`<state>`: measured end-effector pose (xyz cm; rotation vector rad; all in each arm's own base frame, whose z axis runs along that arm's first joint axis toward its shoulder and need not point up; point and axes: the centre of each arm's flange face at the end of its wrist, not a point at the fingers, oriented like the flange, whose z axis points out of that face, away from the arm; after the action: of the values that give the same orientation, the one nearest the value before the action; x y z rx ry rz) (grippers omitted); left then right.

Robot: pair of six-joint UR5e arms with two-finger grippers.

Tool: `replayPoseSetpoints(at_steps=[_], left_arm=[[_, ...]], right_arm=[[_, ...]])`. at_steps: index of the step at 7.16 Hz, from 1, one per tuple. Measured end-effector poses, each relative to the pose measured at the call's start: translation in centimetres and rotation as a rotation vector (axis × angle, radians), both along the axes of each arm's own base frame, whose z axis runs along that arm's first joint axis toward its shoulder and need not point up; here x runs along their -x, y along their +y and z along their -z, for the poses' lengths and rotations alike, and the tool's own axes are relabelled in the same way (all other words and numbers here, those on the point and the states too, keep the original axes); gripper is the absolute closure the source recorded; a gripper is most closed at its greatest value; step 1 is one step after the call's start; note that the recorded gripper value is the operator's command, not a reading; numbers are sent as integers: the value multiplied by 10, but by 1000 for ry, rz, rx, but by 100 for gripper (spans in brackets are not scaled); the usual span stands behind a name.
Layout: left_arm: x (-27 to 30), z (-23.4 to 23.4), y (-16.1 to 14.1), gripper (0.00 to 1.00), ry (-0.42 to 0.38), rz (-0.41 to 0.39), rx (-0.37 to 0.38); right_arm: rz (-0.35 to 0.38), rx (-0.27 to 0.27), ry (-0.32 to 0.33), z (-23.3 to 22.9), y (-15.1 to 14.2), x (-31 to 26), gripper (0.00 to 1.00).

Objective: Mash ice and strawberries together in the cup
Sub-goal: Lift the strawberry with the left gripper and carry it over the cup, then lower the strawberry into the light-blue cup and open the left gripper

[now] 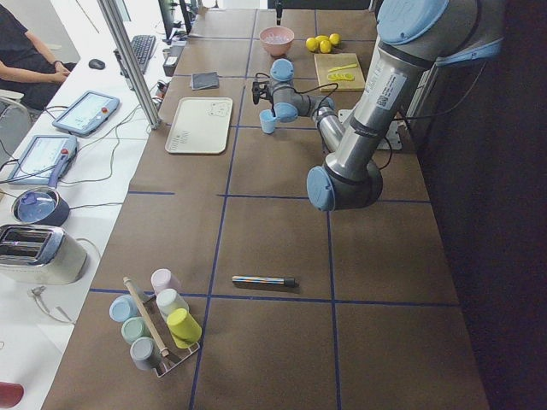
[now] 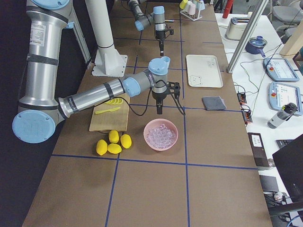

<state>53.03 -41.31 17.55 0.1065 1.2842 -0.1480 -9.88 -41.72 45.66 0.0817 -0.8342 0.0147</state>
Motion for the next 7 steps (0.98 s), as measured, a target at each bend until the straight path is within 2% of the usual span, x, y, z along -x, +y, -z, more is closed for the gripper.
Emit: replayPoseSetpoints(at_steps=[3, 4, 5, 7], left_arm=[[-2, 4, -4, 91, 0, 51, -23], [-2, 4, -6, 70, -2, 72, -29], [-2, 3, -8, 33, -8, 90, -34], [-4, 0, -10, 19, -14, 101, -35]], right_arm=[[-3, -2, -1, 1, 0, -1, 1], [-3, -1, 0, 0, -1, -1, 1], [-3, -1, 0, 0, -1, -1, 1], [-4, 1, 2, -1, -2, -1, 1]])
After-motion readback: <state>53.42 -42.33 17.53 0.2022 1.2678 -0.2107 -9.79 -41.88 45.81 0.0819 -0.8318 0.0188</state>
